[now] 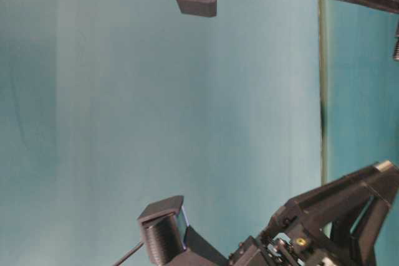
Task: Insert the washer onto the shaft with both hands.
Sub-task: 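Rotate both grippers and bring the washer toward the shaft tip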
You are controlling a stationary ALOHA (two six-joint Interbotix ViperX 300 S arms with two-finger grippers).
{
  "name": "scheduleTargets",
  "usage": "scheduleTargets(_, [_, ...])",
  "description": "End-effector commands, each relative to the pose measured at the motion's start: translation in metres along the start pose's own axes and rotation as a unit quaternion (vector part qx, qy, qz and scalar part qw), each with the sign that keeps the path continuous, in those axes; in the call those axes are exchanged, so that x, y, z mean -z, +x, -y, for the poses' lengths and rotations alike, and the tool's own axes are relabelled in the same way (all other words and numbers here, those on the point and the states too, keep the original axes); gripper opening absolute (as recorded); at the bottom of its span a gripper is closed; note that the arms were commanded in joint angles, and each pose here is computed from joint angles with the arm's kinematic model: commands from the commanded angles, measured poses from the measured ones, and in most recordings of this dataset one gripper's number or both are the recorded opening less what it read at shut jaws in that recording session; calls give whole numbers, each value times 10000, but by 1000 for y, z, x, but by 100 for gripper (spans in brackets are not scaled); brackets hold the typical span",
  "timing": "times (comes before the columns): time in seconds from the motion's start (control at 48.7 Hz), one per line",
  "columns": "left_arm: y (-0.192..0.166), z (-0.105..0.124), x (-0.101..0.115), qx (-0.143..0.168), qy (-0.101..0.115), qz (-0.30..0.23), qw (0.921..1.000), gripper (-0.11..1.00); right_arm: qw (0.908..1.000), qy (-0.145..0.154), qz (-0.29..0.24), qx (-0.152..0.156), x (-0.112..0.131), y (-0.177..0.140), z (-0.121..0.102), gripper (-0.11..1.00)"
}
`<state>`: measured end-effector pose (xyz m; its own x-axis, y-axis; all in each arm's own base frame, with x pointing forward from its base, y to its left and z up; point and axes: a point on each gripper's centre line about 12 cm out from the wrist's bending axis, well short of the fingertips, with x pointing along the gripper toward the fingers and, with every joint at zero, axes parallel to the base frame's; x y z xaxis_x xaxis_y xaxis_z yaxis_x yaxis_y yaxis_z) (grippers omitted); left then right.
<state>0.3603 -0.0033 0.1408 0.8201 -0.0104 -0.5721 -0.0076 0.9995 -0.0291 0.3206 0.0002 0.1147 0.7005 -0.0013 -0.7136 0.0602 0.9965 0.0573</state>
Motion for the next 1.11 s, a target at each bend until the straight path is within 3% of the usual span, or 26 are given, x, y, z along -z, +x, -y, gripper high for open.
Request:
scheduleTargets(0.0, [-2, 0, -9, 18, -107, 283, 9995, 35, 9998, 23, 186, -66, -5, 0, -5, 0])
scheduleTargets(0.267, [0, 2, -17, 74, -341, 740, 9967, 35, 9990, 0, 427, -130, -8, 6, -10, 0])
scheduleTargets(0.74, [11, 13, -15, 276, -663, 986, 9925, 35, 9975, 108, 683, -170, -7, 8, -11, 0])
scheduleTargets(1.089, [19, 14, -18, 290, -690, 1014, 9920, 35, 9970, 145, 718, -260, -3, 7, -18, 0])
